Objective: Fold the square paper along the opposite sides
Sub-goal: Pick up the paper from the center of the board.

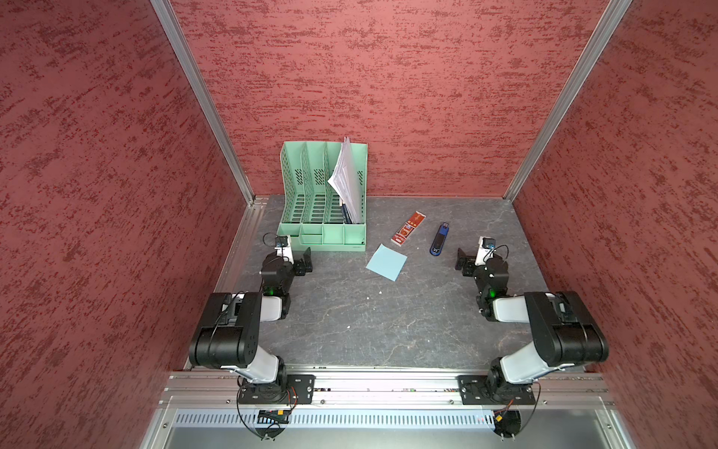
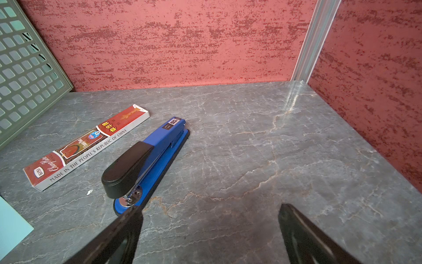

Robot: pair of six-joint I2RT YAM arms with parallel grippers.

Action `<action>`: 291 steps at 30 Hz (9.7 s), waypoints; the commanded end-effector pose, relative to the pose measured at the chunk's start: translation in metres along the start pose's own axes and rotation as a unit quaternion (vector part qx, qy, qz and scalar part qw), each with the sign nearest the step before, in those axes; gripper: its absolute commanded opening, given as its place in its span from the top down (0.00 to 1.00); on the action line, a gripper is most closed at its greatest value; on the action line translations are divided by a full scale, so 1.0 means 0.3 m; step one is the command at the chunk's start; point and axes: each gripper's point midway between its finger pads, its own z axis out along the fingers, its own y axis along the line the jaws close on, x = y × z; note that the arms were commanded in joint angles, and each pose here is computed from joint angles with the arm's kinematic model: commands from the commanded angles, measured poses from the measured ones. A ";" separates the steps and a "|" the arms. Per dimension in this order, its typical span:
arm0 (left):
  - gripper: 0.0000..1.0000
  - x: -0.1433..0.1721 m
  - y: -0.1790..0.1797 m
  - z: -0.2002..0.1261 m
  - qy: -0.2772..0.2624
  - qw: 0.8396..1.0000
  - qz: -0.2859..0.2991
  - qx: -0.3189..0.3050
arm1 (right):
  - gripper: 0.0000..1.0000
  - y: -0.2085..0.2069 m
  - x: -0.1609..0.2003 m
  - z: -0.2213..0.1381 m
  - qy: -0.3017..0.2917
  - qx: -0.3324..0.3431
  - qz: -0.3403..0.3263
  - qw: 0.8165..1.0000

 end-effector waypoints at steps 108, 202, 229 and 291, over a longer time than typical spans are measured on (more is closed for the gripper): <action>0.51 0.323 -0.967 0.351 0.461 0.804 0.304 0.220 | 0.50 0.371 -0.117 -0.211 0.338 -0.097 0.059 0.934; 1.00 -0.843 -1.216 -0.633 0.100 0.872 0.115 0.465 | 0.22 0.622 -0.693 -0.671 -0.005 -0.692 0.067 0.718; 0.99 -0.822 -1.252 -0.587 0.100 0.872 0.116 0.465 | 0.74 0.636 -0.738 -0.726 -0.017 -0.669 0.030 0.742; 0.12 -0.799 -1.024 -0.743 -0.003 0.750 -0.010 0.662 | 1.00 0.834 -0.818 -0.890 0.032 -0.655 -0.056 0.753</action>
